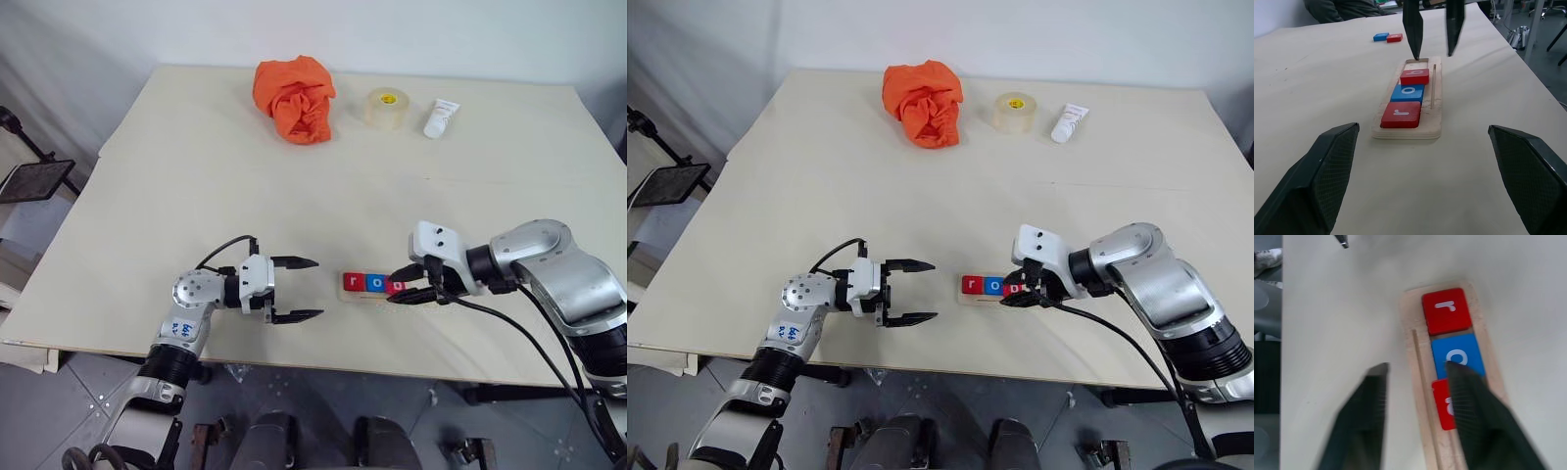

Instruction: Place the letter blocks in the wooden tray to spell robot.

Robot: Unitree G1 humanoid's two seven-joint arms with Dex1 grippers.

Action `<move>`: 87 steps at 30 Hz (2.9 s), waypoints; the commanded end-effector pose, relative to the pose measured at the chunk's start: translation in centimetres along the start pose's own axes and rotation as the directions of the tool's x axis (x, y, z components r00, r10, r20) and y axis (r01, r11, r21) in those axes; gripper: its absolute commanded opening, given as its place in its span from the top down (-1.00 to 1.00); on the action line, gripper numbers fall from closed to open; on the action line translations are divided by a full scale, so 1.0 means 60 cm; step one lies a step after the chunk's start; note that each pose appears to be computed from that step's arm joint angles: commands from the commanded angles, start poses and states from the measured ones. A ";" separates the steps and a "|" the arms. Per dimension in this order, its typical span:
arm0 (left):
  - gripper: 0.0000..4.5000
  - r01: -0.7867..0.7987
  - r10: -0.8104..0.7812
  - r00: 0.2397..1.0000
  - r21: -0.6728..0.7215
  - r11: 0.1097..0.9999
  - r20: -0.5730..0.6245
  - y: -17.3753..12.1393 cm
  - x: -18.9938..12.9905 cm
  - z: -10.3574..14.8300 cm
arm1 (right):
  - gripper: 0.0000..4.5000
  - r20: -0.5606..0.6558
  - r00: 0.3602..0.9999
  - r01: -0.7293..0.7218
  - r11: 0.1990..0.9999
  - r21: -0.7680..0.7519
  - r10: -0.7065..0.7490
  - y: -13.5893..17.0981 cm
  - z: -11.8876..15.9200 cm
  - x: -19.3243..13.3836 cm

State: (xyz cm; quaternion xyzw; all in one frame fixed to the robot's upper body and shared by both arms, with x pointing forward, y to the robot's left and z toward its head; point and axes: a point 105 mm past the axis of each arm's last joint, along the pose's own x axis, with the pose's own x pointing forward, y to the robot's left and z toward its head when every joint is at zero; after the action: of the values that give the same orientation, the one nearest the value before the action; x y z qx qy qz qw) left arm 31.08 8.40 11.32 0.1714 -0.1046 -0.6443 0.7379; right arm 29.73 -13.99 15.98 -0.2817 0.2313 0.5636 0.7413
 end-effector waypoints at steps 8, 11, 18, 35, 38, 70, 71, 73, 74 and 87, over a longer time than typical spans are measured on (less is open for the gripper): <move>-1.00 0.001 -0.002 1.000 0.021 1.000 0.016 -0.005 0.000 0.010 | 0.99 0.037 0.999 0.009 1.000 -0.022 -0.009 -0.008 0.016 0.019; -1.00 0.000 0.000 1.000 0.020 1.000 0.017 -0.006 0.001 0.011 | 0.99 0.031 0.999 0.005 1.000 -0.017 -0.004 -0.007 0.011 0.025; -1.00 -0.002 0.002 1.000 0.018 1.000 0.017 -0.006 0.000 0.011 | 0.99 0.000 1.000 0.025 1.000 -0.009 -0.025 -0.017 -0.006 0.028; -1.00 0.002 -0.003 1.000 0.017 1.000 0.022 0.000 0.007 0.010 | 0.99 0.007 0.994 0.111 0.994 0.002 -0.111 -0.028 -0.011 -0.017; -1.00 0.001 -0.002 1.000 0.018 1.000 0.023 0.001 0.007 0.010 | 0.99 -0.008 0.989 0.147 0.989 0.018 -0.147 -0.035 -0.024 -0.028; -1.00 -0.005 0.004 1.000 0.019 1.000 0.019 -0.003 0.004 0.011 | 0.99 -0.049 0.989 0.145 0.987 0.064 -0.142 -0.037 -0.065 -0.003; -1.00 -0.004 0.004 1.000 0.019 1.000 0.020 -0.003 0.005 0.011 | 0.99 -0.052 0.988 0.147 0.987 0.063 -0.144 -0.036 -0.065 -0.005; -1.00 -0.004 0.003 1.000 0.018 1.000 0.021 -0.003 0.006 0.011 | 0.99 -0.059 0.986 0.158 0.986 0.057 -0.155 -0.038 -0.066 -0.013; -1.00 -0.003 0.003 1.000 0.018 1.000 0.022 -0.002 0.006 0.010 | 0.99 -0.057 0.986 0.163 0.985 0.057 -0.160 -0.038 -0.065 -0.017; -1.00 0.000 0.000 1.000 0.001 1.000 0.029 0.002 0.013 0.007 | 0.99 0.049 0.932 0.350 0.929 0.121 -0.358 -0.040 -0.076 -0.107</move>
State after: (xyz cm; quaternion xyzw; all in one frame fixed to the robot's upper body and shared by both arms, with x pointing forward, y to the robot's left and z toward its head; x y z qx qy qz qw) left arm 31.04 7.66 11.16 0.1603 -0.1029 -0.6493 0.7363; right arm 30.57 -21.54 15.33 -0.2447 0.2131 0.4264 0.8443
